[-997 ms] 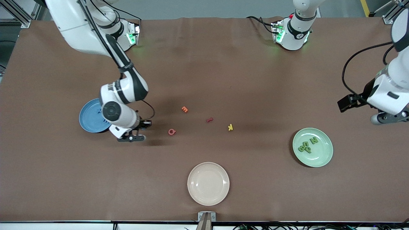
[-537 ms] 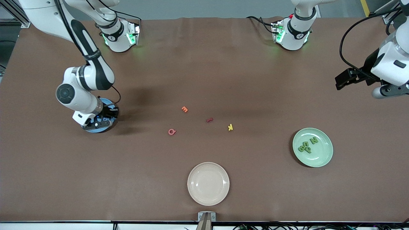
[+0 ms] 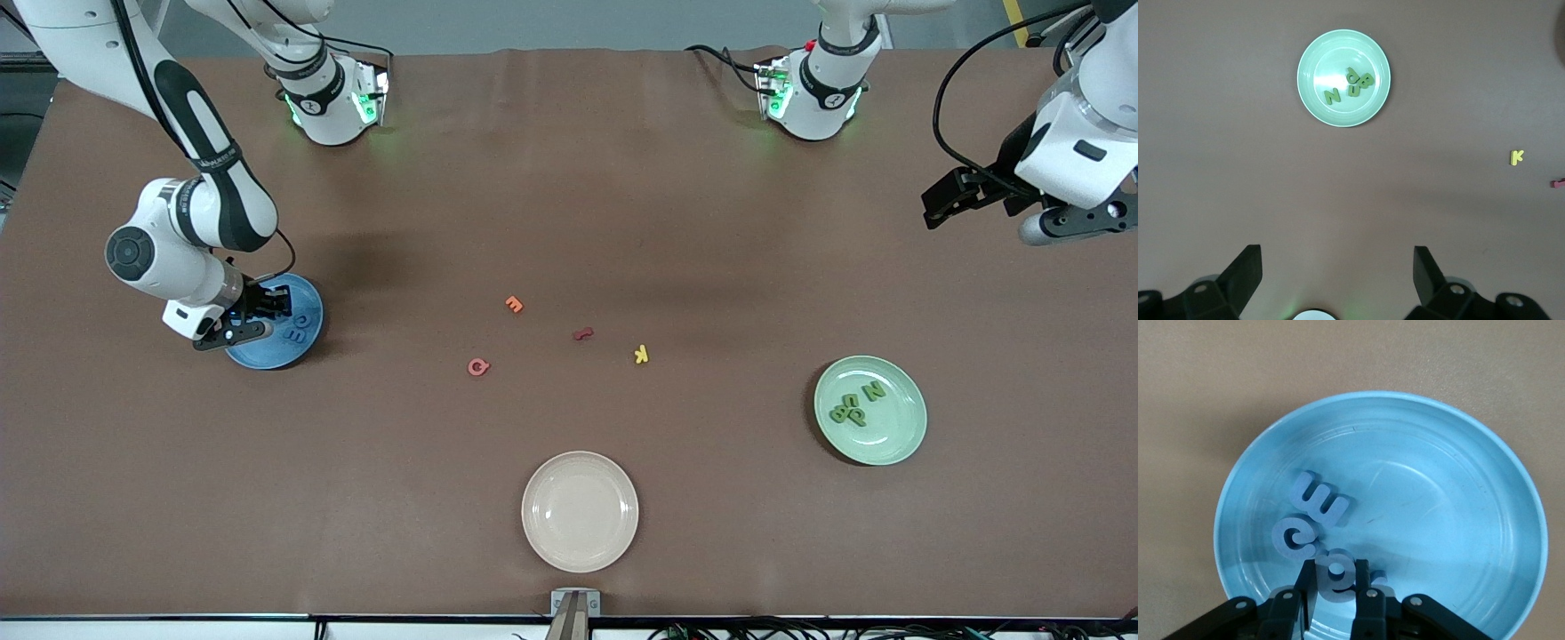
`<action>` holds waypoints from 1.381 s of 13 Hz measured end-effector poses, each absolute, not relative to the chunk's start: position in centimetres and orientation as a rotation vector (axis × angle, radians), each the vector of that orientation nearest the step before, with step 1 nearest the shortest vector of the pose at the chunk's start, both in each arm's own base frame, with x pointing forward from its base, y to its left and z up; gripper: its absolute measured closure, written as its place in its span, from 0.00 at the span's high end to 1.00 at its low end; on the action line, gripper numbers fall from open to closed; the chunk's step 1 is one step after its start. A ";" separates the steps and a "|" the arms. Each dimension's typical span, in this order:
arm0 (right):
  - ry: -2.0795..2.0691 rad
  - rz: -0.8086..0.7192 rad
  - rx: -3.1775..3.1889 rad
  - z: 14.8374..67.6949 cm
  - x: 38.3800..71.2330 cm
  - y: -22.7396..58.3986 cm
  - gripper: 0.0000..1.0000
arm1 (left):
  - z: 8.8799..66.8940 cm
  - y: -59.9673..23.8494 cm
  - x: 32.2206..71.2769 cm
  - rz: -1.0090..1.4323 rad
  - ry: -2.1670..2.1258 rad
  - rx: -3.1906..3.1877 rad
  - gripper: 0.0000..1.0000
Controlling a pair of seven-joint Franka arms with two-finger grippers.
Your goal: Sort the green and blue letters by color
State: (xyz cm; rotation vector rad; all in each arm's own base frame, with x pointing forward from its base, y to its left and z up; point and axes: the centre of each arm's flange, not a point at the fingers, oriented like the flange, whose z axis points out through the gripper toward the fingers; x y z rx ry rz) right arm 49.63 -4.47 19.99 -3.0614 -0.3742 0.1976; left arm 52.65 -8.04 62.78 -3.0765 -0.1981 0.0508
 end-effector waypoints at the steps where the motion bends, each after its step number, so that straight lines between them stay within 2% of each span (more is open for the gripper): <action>1: -0.375 0.197 -3.061 20.0 49.6 -4.5 0.34 | 63.0 -8.0 52.6 0.032 -0.192 -3.079 1.00; 5: -0.322 0.188 -3.072 21.9 49.9 -4.4 0.76 | 63.2 -7.9 52.7 0.011 -0.120 -3.087 1.00; 7: -0.243 0.223 -3.076 25.0 50.6 -4.5 0.92 | 63.2 -7.9 52.7 0.011 -0.109 -3.087 1.00; 10: -0.105 0.305 -3.075 34.0 52.8 -4.8 0.92 | 63.3 -7.8 52.7 0.012 -0.094 -3.088 1.00; 14: -0.035 0.310 -3.082 49.0 54.0 -4.9 0.94 | 63.3 -7.7 52.7 0.009 -0.093 -3.088 1.00; 16: -0.026 0.260 -3.092 53.5 53.9 -4.9 0.96 | 63.5 -7.7 52.7 0.003 -0.089 -3.089 1.00; 18: -0.017 0.226 -3.098 55.7 53.8 -4.9 0.98 | 63.6 -7.7 52.7 0.001 -0.087 -3.089 1.00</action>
